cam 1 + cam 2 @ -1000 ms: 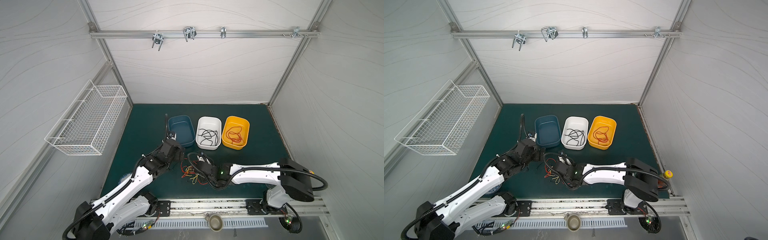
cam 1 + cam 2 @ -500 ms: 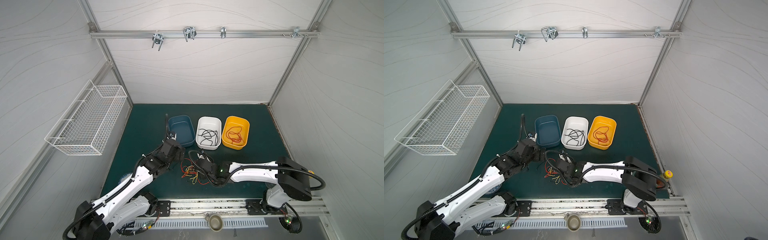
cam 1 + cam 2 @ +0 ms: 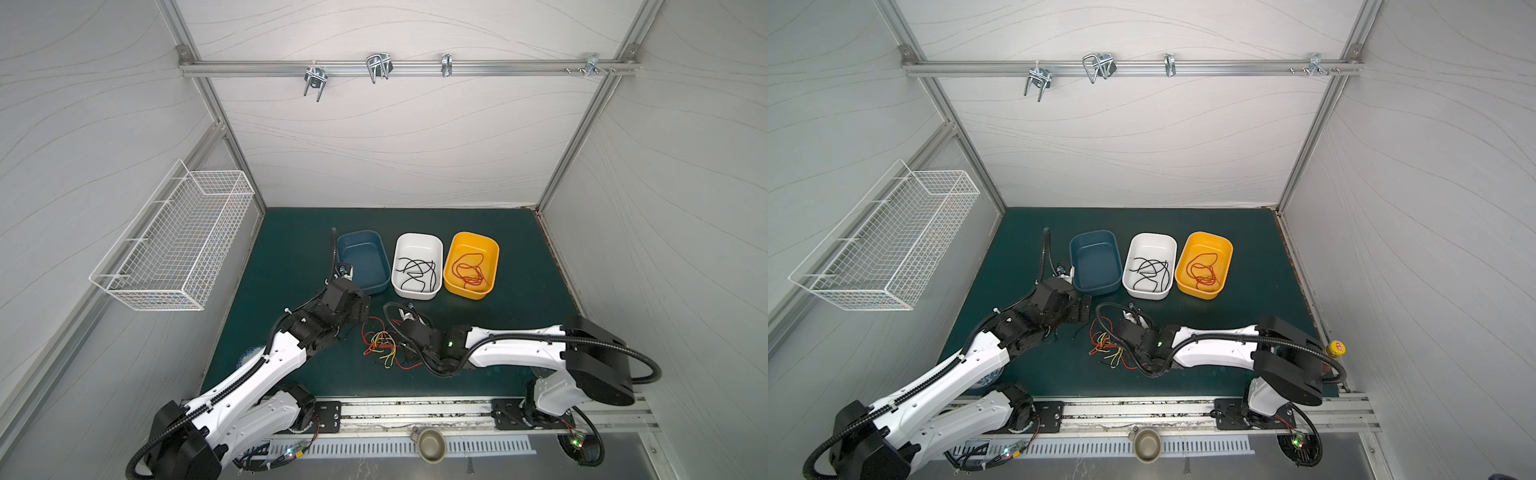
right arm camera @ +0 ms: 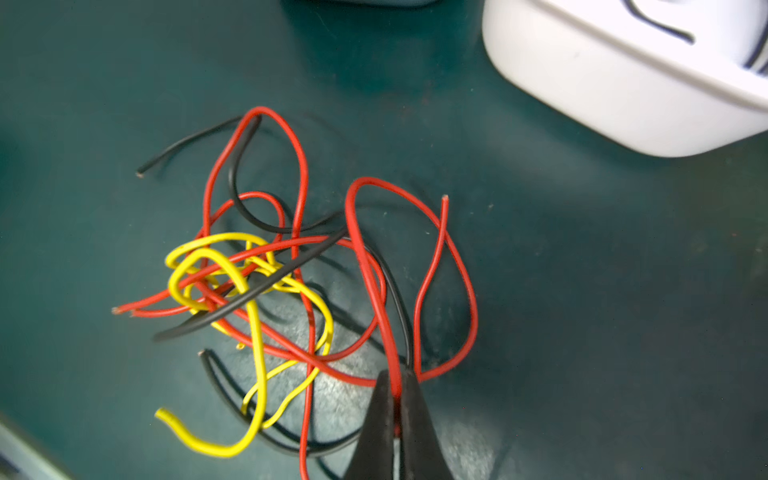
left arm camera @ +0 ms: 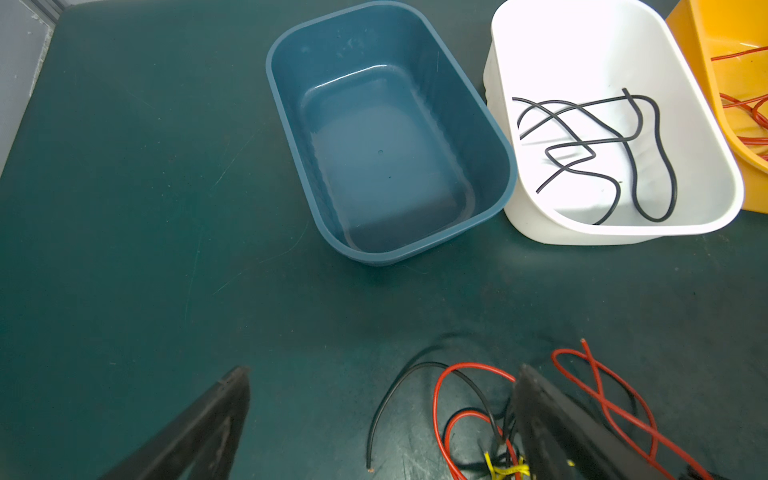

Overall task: Untangle the cables
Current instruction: 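Lower the right gripper onto a red wire in the tangle and close, then lift the red wire high with the right gripper, pulling it from the tangle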

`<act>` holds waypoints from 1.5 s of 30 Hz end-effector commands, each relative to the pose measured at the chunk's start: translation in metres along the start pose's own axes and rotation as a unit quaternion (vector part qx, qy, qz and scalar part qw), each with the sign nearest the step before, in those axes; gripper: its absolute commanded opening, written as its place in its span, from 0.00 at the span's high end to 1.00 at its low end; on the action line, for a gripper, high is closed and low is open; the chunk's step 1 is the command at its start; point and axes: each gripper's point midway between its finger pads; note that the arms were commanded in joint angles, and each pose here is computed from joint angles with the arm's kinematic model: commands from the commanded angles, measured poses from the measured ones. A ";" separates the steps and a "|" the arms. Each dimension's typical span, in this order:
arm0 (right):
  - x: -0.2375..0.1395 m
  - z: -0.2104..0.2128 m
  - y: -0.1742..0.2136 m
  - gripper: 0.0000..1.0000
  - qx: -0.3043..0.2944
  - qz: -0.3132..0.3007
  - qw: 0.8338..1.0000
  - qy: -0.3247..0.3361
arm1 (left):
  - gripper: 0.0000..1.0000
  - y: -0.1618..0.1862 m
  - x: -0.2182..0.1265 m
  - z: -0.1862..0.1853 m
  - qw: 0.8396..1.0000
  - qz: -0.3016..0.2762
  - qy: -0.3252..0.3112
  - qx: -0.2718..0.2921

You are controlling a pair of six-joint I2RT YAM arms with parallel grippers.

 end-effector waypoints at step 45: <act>-0.290 -0.083 -0.157 1.00 -0.026 -0.270 0.962 0.022 | 0.01 -0.014 -0.004 -0.011 1.000 -0.012 0.013 0.006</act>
Point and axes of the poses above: each gripper's point midway between its finger pads, its own x axis out along the fingers, its own z axis along the line the jaws close on, y = z × x, and after that the axes turned 9 degrees about -x, right-handed
